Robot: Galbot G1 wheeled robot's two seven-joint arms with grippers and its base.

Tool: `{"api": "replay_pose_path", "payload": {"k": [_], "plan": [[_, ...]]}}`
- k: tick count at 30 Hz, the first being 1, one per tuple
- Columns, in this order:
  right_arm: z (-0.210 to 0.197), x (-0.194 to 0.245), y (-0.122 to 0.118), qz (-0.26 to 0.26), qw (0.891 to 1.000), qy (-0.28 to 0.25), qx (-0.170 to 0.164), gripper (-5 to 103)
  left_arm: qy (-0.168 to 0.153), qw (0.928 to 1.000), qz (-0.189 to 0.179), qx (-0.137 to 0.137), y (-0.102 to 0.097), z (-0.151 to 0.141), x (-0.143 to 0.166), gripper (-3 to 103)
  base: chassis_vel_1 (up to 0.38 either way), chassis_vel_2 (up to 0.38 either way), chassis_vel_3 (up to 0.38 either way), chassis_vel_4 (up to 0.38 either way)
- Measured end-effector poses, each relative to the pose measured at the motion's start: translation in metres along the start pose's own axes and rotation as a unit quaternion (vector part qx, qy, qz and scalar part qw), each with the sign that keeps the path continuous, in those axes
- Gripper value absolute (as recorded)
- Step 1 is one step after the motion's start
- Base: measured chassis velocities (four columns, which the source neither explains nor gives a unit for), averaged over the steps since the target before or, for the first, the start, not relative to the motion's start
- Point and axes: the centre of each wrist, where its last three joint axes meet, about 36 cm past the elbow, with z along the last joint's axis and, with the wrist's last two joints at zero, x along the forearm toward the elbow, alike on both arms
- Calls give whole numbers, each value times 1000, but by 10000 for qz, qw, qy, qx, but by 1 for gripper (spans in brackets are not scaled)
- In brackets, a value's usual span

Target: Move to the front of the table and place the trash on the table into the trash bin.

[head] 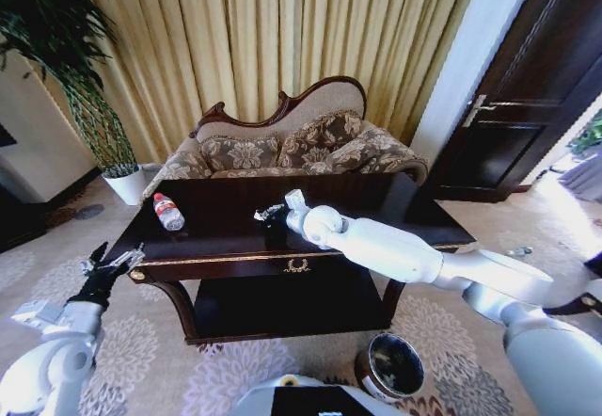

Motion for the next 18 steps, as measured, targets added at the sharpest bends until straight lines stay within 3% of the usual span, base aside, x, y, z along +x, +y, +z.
{"api": "replay_pose_path", "payload": {"k": [7,15,18], "plan": [[-13,17,-22,493,9974,-439,-284,0,23,10000,-6,-25,-1,-3,-1,100,0,0,0,0],[-10,81,-95,1665,9780,-913,-858,0,47,9999,141,-65,-7,-5,-14,100,0,0,0,0],[-2,98,-111,1929,9722,-917,-962,0,52,9997,209,-74,-11,-6,-19,100,0,0,0,0]]}}
